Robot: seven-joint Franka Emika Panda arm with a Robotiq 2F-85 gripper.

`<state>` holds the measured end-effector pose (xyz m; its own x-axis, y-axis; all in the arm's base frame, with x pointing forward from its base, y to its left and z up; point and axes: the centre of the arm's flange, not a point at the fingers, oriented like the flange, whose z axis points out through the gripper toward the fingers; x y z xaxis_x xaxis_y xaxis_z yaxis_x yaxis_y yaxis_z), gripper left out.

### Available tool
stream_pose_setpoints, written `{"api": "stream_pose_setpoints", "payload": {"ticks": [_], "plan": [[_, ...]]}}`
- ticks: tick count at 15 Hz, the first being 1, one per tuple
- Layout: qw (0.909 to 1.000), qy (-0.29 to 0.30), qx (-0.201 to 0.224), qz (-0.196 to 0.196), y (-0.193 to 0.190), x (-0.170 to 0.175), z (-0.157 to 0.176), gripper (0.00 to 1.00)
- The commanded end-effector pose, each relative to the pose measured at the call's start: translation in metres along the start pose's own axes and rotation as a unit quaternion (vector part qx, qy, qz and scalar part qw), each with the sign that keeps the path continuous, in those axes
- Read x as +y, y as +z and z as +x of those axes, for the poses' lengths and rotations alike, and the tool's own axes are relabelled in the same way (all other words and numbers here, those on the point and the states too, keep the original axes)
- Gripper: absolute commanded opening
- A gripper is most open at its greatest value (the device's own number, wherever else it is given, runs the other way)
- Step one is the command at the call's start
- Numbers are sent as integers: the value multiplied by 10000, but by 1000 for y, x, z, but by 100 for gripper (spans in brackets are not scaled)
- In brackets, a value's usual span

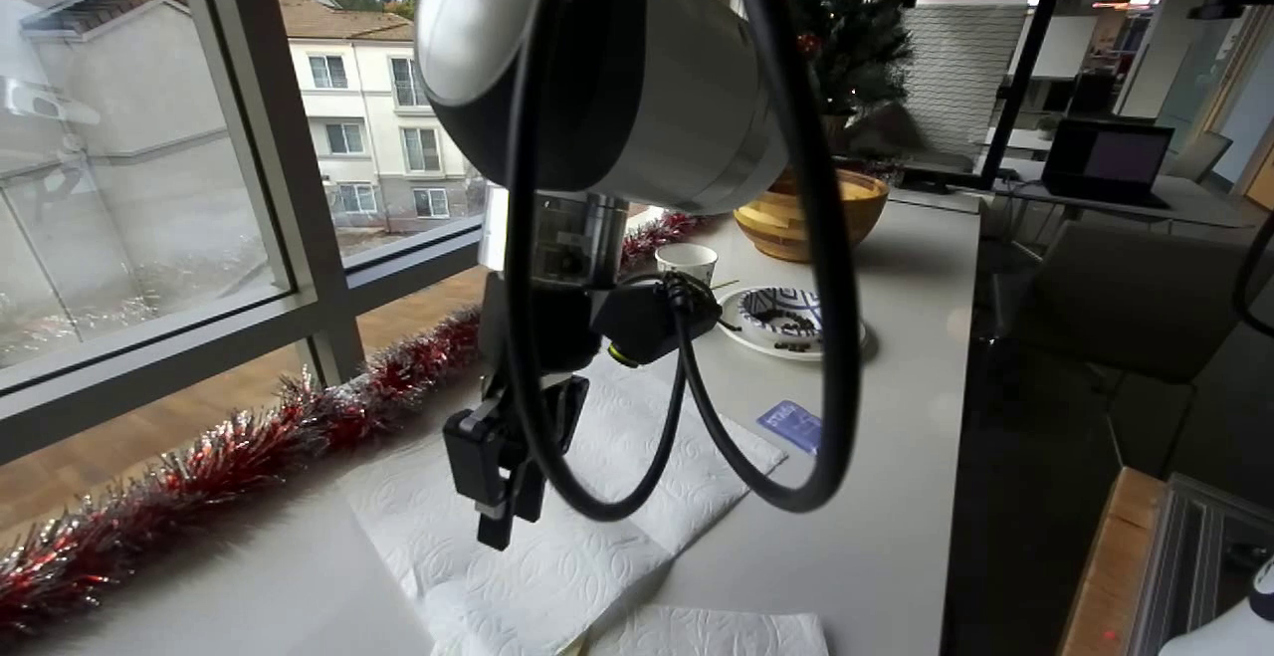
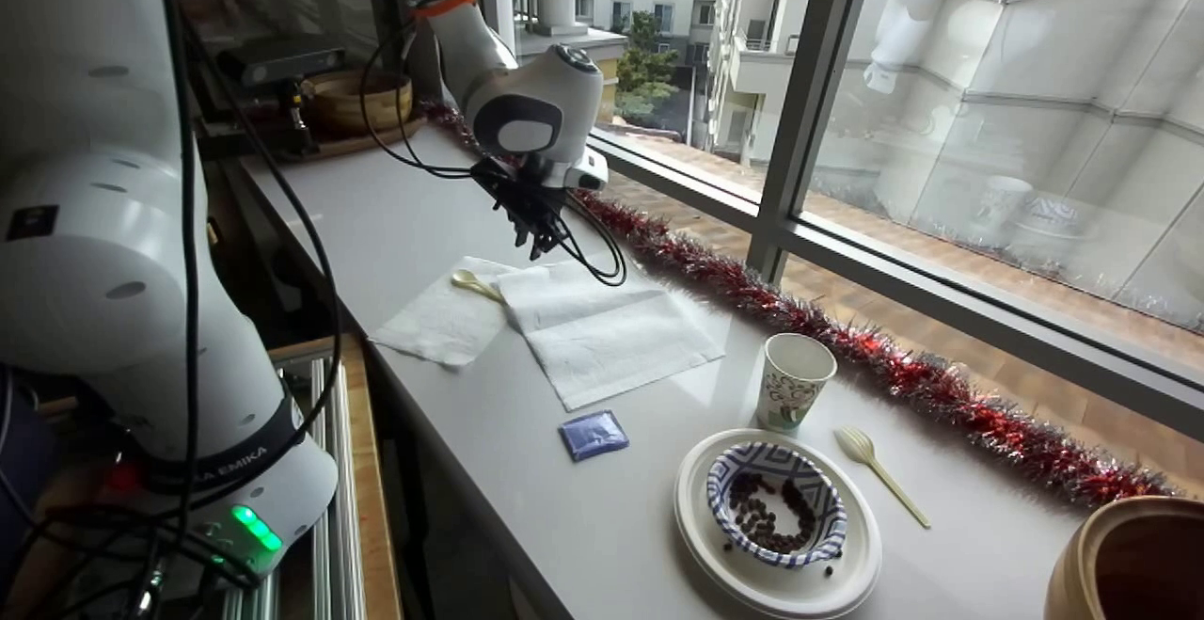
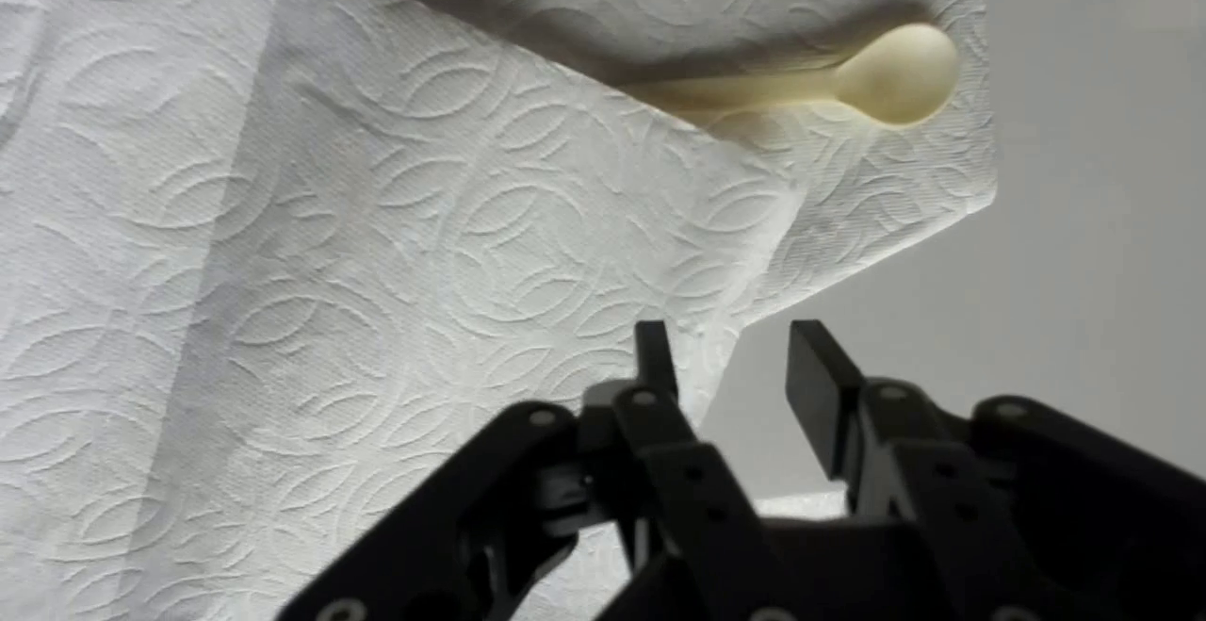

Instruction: Unfold the napkin on the right

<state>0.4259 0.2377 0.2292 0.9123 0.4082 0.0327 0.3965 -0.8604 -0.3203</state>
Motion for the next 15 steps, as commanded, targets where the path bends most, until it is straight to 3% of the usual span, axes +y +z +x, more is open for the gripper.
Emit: {"api": "stream_pose_setpoints", "payload": {"ticks": [1,5,10,13,15], "plan": [[9987,439,20,-264,-49,2,-13,69],[9910,1177,-110,-626,-102,25,-23,98],[9801,1326,-464,-1403,-174,48,-51,100],[9749,1155,-287,-1884,-211,43,-58,100],[9839,1002,36,-1482,-223,43,-50,100]]}}
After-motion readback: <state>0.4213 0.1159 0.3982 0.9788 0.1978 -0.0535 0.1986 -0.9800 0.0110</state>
